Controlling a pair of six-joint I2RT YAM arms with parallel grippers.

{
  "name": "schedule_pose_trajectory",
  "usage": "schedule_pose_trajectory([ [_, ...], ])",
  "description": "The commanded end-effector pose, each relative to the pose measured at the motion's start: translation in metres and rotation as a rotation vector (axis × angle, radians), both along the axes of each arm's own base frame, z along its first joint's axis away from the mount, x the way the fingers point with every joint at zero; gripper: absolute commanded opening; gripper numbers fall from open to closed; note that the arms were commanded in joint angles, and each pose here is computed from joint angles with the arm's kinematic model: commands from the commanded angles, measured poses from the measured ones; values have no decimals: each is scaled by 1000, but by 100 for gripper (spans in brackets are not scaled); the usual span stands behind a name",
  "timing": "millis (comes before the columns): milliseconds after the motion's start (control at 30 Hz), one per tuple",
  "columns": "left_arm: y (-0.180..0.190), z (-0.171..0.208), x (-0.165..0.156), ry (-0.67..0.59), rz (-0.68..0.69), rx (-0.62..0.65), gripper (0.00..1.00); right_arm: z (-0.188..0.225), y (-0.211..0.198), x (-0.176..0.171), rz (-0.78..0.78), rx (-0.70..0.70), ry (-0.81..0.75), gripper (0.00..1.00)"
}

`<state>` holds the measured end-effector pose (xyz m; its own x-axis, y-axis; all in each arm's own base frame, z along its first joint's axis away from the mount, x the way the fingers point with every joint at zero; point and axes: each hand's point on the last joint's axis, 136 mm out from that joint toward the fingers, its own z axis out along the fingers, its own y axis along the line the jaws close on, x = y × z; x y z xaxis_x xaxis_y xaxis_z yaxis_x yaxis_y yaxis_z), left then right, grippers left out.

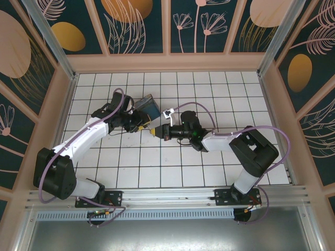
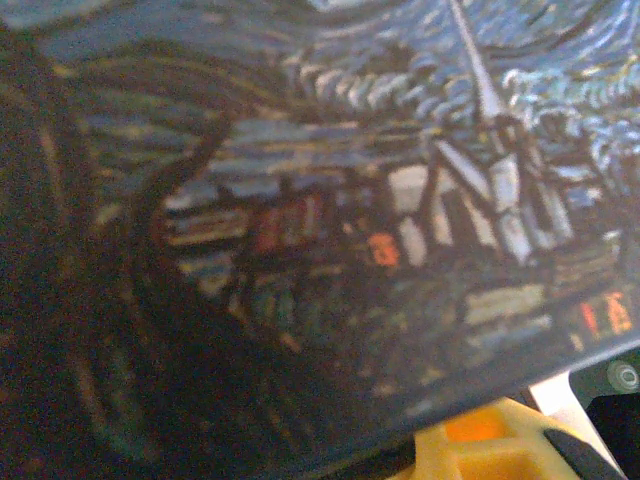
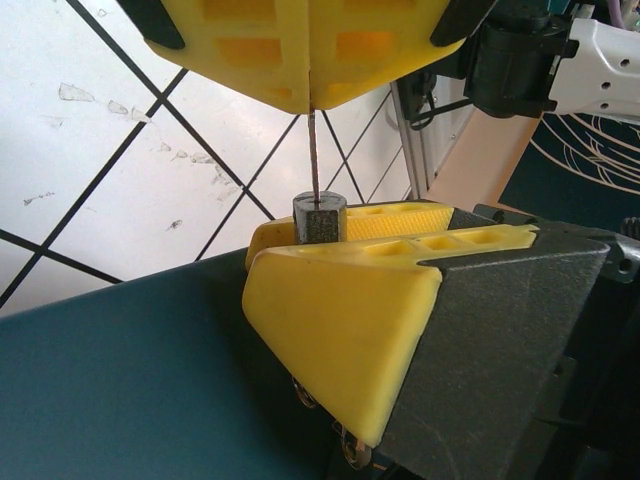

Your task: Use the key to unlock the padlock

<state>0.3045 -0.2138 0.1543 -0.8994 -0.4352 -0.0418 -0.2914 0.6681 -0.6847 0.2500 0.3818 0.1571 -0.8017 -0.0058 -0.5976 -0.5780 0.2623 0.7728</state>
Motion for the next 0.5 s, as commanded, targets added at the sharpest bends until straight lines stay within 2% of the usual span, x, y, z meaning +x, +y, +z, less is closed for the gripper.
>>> schedule_pose_trajectory([
  [0, -9, 29, 4, -98, -52, -29, 14, 20, 7, 10, -13, 52, -44, 0],
  [133, -3, 25, 2, -105, -58, 25, 14, 25, 7, 10, -13, 62, -52, 0],
  [467, -5, 23, 3, -114, -72, 42, 14, 33, 13, 9, 3, 67, -47, 0],
])
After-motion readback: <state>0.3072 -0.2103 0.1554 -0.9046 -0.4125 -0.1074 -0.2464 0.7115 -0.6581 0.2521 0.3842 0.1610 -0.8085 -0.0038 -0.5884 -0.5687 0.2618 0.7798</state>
